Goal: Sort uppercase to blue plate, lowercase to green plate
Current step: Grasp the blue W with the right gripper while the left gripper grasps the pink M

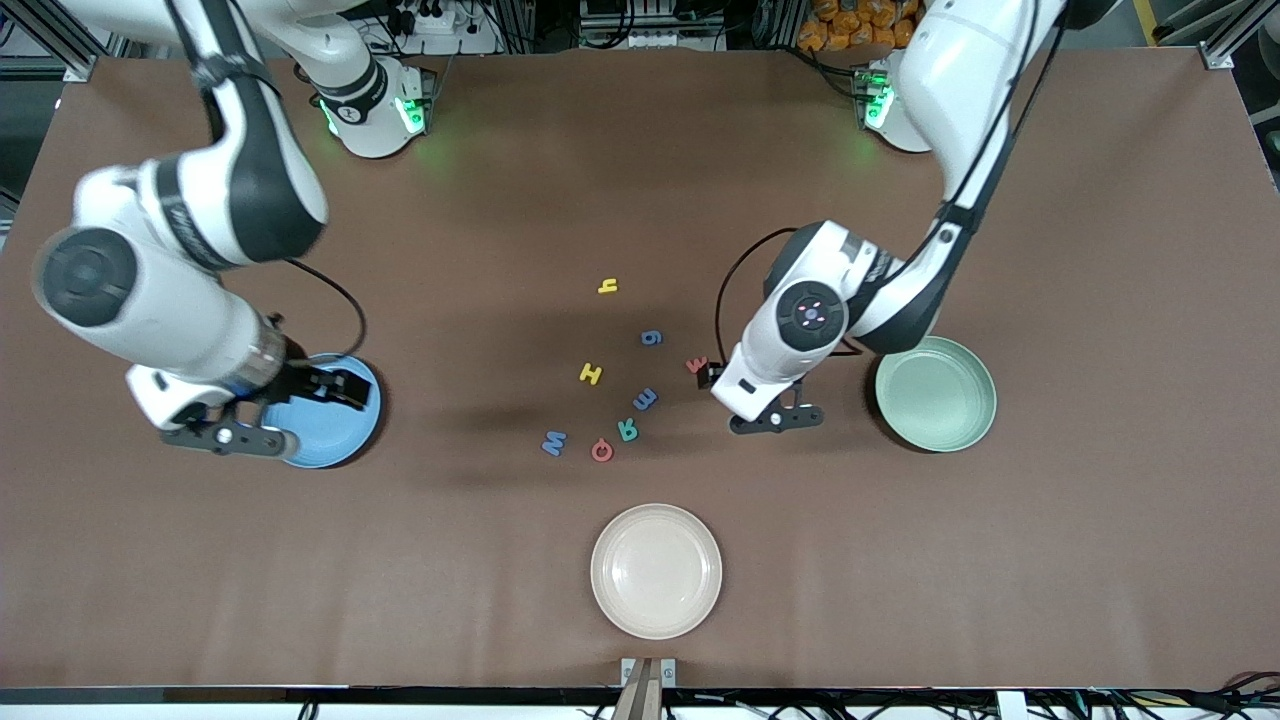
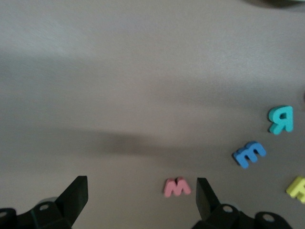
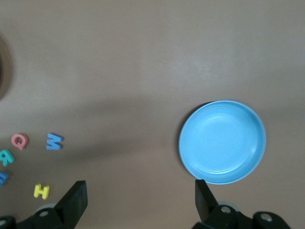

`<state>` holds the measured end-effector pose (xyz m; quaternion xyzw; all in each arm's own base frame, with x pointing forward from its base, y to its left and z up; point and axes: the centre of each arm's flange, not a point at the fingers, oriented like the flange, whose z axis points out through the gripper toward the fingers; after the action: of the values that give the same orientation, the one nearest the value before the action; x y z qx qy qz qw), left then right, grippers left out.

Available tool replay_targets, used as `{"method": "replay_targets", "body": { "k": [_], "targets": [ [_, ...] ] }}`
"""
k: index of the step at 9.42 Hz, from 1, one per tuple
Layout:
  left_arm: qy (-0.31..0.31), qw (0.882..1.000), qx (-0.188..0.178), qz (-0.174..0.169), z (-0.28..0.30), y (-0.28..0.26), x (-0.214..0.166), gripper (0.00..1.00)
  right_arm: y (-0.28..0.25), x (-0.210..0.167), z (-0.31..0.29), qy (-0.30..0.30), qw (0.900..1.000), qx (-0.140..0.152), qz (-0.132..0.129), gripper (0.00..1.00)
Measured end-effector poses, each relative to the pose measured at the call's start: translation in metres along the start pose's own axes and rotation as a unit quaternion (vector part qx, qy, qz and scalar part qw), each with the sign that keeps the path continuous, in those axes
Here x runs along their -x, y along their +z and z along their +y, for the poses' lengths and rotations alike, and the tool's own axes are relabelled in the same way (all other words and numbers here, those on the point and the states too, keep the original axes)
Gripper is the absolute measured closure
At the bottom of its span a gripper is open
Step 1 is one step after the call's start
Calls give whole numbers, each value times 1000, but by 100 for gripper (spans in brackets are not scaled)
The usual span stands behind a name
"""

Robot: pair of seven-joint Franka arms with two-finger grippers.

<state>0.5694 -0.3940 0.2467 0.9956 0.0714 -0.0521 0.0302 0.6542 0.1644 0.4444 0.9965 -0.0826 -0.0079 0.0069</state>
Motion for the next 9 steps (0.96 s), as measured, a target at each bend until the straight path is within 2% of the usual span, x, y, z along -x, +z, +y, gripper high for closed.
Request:
{"method": "replay_targets", "body": {
  "k": [5, 9],
  "targets": [
    [-48, 998, -37, 17, 38, 82, 40, 0, 90, 0, -77, 89, 996, -13, 22, 0],
    [-79, 996, -42, 20, 50, 92, 54, 0, 160, 12, -129, 152, 987, -28, 35, 0]
  ]
}}
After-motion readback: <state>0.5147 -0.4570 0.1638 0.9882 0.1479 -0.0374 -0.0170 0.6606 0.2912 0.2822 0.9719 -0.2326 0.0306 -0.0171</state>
